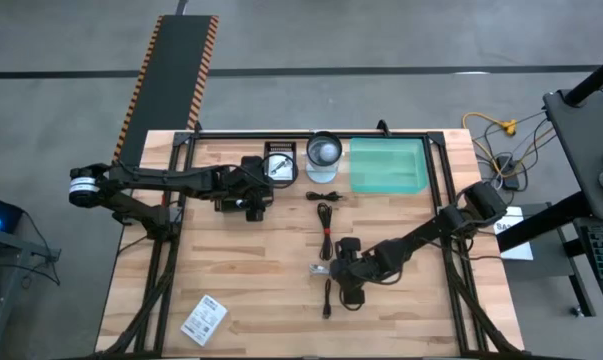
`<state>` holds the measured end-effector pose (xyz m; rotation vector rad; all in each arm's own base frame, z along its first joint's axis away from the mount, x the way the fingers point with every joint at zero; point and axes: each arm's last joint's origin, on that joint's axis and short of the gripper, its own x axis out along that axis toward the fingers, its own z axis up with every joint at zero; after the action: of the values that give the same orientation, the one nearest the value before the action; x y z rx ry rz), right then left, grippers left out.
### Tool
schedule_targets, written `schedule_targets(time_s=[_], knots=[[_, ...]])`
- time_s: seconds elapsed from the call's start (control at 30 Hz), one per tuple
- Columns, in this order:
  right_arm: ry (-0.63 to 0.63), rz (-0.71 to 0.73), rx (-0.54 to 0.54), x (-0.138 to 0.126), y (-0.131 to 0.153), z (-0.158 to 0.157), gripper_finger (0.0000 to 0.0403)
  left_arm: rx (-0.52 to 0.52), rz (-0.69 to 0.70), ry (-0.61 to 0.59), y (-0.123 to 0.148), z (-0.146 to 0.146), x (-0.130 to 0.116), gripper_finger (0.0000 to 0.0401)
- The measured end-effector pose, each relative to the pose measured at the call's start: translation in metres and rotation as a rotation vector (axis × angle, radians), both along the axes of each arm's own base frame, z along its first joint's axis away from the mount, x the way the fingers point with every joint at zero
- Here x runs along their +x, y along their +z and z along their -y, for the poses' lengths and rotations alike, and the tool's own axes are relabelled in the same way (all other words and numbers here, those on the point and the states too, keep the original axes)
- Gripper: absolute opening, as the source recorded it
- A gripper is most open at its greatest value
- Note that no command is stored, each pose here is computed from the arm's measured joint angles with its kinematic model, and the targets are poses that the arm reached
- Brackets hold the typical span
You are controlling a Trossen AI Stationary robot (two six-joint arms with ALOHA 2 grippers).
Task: Pick and place items into bin
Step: Put the white charger cable into the light blue bin
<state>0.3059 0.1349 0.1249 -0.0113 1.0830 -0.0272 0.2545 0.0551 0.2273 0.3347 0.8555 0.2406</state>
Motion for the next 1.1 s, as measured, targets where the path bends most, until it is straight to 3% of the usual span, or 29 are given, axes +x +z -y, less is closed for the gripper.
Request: schedule_targets(time_s=[0.23,0.53,0.73,0.87,1.1], knots=[[0.011,-0.004,0.004,0.000,0.002,0.001,0.0178,-0.001,-0.009,0.001,-0.003,0.000,-0.001,0.0281],[0.097,-0.039,0.057,-0.001,0.002,-0.001,0.0025,0.000,-0.010,0.002,-0.003,0.000,-0.001,0.0281],[0.085,-0.128,-0.002,-0.010,0.009,0.003,0.0022,0.001,-0.012,0.003,-0.003,0.000,-0.001,0.0281],[0.060,-0.087,-0.084,-0.015,0.028,0.008,0.0020,0.002,-0.012,0.003,-0.003,0.000,-0.002,0.0281],[-0.201,-0.001,-0.268,-0.041,0.074,0.033,0.0019,0.004,-0.014,0.006,-0.004,0.000,-0.002,0.0281]])
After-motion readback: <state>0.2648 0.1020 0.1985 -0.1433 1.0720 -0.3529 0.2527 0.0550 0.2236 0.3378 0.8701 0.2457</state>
